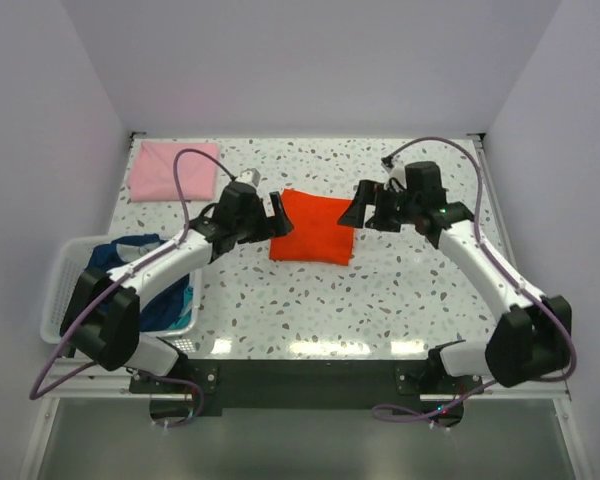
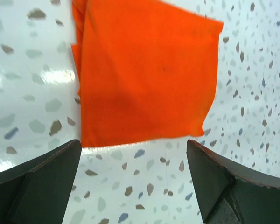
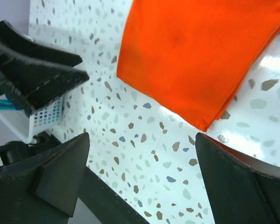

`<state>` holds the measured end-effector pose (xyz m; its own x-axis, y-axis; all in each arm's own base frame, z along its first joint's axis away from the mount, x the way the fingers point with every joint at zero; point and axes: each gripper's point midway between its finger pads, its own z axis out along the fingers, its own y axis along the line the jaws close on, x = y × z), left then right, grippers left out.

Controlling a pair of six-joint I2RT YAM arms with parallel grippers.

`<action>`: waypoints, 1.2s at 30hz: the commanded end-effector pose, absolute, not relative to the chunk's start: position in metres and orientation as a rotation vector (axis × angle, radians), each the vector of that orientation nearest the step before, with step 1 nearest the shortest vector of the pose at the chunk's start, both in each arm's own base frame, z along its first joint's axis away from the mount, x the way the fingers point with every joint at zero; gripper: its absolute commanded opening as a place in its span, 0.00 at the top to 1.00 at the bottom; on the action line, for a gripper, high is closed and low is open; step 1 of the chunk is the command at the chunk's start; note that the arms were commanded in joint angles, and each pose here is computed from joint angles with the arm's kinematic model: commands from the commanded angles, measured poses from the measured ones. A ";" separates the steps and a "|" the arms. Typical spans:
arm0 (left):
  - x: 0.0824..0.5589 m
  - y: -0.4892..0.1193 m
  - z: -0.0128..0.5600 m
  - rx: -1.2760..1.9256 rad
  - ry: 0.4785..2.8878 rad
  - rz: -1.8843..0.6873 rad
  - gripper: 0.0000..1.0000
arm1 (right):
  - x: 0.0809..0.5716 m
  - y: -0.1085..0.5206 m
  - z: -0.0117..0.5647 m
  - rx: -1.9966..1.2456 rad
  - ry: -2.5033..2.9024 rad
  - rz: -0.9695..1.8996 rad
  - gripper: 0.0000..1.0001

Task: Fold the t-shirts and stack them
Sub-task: Fold the tshirt, then neatly place the folded tshirt to the corner

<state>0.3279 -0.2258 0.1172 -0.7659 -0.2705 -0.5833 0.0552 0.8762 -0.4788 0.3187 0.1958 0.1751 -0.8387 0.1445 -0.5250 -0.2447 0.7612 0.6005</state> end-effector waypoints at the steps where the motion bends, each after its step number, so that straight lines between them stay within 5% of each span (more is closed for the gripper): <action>1: 0.358 -0.198 0.133 -0.165 2.320 -0.475 0.00 | 0.305 0.163 0.201 -0.056 2.351 0.709 0.01; 17: 0.419 -0.222 0.053 -0.030 2.473 -0.438 0.00 | 0.242 0.079 0.180 0.105 2.336 0.276 0.01; 36: 0.403 -0.228 -0.020 0.027 2.633 -0.221 0.52 | 0.241 0.075 0.168 0.083 2.352 0.240 0.01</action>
